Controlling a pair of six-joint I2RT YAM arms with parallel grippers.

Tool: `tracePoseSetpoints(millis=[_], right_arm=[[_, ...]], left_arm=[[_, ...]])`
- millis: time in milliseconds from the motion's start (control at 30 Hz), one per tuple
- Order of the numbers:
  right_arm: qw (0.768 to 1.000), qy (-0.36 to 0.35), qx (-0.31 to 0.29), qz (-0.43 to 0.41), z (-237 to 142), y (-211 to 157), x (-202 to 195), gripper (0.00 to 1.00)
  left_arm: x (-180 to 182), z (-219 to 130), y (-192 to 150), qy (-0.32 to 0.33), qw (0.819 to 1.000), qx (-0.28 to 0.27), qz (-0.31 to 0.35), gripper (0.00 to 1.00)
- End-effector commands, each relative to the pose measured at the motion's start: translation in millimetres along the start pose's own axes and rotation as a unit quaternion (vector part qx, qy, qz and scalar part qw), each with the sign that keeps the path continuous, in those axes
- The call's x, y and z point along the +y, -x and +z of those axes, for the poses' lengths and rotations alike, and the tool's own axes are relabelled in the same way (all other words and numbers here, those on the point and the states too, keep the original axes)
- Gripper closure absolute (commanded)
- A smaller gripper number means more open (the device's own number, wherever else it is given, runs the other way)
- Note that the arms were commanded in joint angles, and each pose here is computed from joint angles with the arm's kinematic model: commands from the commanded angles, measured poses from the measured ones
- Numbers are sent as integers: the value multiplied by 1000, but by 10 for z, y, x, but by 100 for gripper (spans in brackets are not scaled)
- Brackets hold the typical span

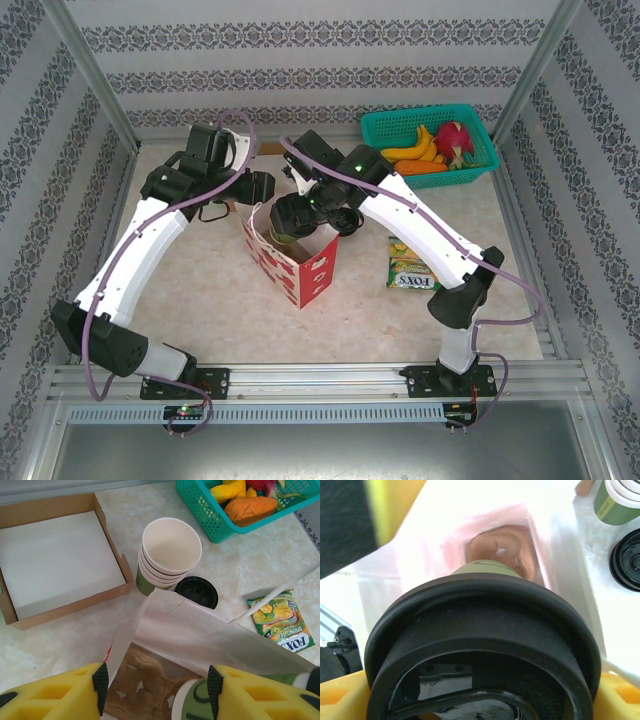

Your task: Pack the takeout coffee

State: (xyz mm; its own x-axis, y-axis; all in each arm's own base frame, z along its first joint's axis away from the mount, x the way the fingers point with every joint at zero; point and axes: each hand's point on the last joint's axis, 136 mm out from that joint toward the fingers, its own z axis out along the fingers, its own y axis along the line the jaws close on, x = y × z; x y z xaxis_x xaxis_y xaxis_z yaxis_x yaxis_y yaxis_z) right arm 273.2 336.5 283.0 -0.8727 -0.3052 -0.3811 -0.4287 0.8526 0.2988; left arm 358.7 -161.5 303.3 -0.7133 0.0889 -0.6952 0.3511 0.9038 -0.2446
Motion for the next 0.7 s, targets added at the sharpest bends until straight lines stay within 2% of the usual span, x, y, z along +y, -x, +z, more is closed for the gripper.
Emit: tracePoseSetpoints(millis=[0, 100, 300, 500, 667], right_arm=[[999, -43, 14, -6, 3, -40, -136, 46], [997, -67, 20, -17, 28, -51, -189, 47], [995, -70, 45, -52, 151, -119, -109, 49], [993, -61, 55, -82, 165, -167, -36, 49], [992, -57, 65, -88, 178, -203, -32, 49]], left_arm=[[15, -99, -12, -1, 1000, -14, 10, 44], [44, -126, -18, 1, 1000, -20, 6, 44], [235, -76, -36, 41, 999, -13, -15, 44], [473, 123, -209, 94, 995, 34, -20, 46], [517, 245, -285, 100, 993, 55, -20, 49]])
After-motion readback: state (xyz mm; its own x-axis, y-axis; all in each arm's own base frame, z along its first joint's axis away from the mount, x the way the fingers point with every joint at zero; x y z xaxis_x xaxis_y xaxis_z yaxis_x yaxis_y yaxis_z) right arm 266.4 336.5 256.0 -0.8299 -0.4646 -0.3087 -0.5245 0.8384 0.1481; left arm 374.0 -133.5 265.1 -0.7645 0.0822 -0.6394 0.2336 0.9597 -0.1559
